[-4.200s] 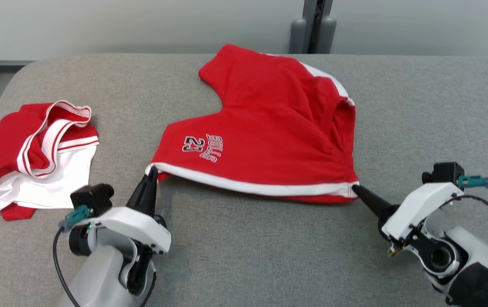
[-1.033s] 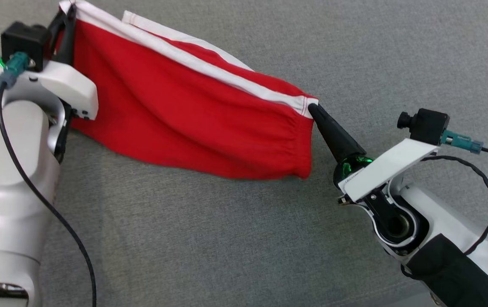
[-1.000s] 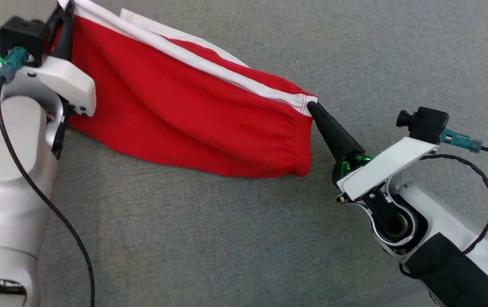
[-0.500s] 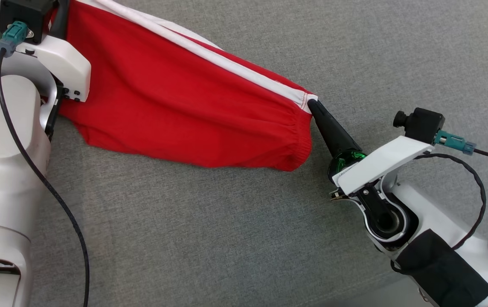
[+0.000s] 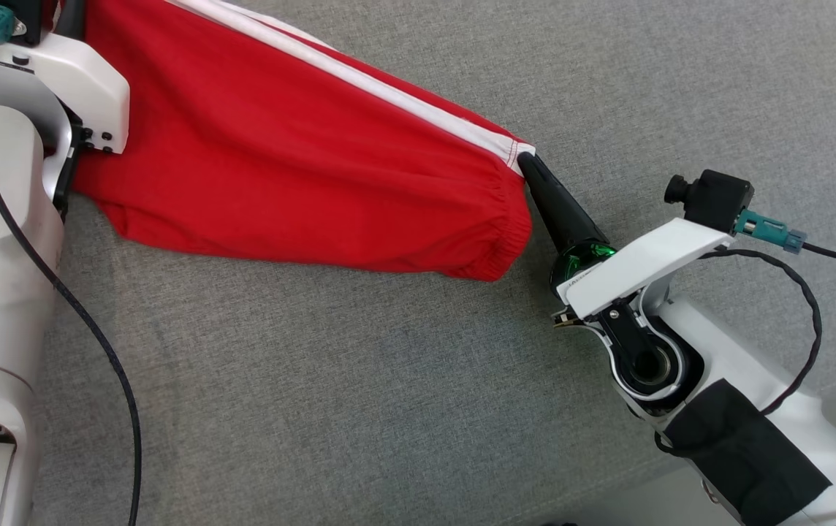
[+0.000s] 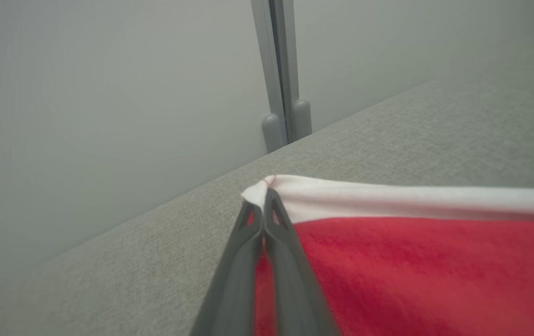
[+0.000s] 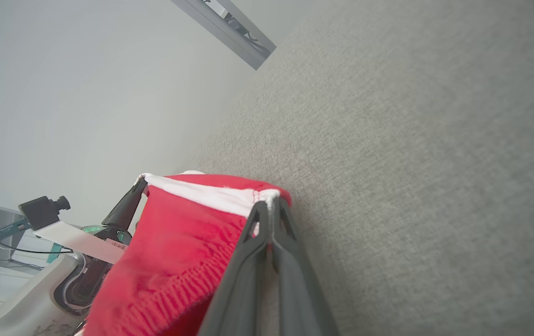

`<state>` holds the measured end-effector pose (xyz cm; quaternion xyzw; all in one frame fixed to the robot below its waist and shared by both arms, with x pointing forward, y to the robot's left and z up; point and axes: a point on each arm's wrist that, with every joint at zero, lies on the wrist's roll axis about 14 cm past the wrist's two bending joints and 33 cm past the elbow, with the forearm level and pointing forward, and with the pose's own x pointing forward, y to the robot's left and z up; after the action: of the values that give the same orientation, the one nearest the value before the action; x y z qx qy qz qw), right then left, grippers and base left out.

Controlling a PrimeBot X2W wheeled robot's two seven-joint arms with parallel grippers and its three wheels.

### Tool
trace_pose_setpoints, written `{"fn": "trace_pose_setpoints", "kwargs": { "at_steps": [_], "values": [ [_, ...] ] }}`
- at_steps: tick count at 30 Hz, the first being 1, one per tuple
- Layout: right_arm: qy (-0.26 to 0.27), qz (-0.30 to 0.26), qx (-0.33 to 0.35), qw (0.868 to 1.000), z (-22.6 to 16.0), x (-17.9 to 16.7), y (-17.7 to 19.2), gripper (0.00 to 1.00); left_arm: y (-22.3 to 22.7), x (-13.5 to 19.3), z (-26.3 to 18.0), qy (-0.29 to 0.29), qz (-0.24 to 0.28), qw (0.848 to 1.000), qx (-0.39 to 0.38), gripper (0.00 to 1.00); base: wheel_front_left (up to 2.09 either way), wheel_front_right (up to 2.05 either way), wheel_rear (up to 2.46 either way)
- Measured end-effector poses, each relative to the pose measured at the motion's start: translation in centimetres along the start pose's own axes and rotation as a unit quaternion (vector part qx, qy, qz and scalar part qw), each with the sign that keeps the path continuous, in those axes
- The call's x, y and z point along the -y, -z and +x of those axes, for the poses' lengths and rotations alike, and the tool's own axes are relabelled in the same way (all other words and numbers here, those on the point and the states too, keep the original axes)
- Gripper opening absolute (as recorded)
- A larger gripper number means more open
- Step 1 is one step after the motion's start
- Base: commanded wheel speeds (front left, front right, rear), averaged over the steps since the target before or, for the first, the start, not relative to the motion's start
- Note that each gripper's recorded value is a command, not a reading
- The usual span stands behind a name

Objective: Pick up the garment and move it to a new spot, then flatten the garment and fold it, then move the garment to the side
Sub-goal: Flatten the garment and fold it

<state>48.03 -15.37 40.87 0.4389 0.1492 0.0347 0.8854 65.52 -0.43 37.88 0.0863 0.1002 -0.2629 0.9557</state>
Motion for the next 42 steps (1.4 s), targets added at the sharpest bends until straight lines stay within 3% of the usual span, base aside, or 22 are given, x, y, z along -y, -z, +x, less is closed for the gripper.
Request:
{"fn": "trace_pose_setpoints", "kwargs": {
  "at_steps": [5,6,7,8,18,25,29,42],
  "values": [
    [0.005,0.002,-0.001,1.000,0.4,0.3,0.1,0.00,0.5,-0.2,0.5,-0.004,-0.004,1.000,-0.006,0.00,0.00,0.00,0.00],
    [0.007,0.004,0.000,1.000,0.4,0.3,0.1,0.33,0.7,-0.2,0.5,-0.005,-0.006,1.000,-0.010,0.21,0.00,0.00,0.00],
    [0.009,0.005,0.000,1.000,0.4,0.4,0.1,1.00,0.6,-0.3,0.6,-0.007,-0.007,1.000,-0.011,0.60,0.00,0.00,0.00],
    [0.010,0.009,0.000,1.000,0.4,0.5,0.1,1.00,0.6,-0.4,0.6,-0.012,-0.008,1.000,-0.011,1.00,0.00,0.00,0.00],
    [0.004,0.025,0.017,1.000,0.0,-0.4,-0.9,1.00,-0.1,-0.1,-0.2,-0.024,-0.017,1.000,-0.009,1.00,0.00,0.00,0.00],
    [-0.006,-0.006,0.046,0.999,-1.4,-1.0,-3.2,1.00,-4.9,0.1,-2.0,-0.036,-0.029,0.997,0.057,1.00,0.00,0.00,0.00],
    [-0.015,-0.050,0.064,0.997,-2.6,-1.6,-4.5,1.00,-7.3,-0.1,-4.6,-0.052,-0.034,0.993,0.097,1.00,0.00,0.00,0.00],
    [-0.035,-0.027,0.068,0.997,-7.0,-3.5,-2.3,1.00,-10.0,-0.5,-17.0,-0.119,-0.039,0.978,0.168,1.00,0.00,0.00,0.00]
  ]
}}
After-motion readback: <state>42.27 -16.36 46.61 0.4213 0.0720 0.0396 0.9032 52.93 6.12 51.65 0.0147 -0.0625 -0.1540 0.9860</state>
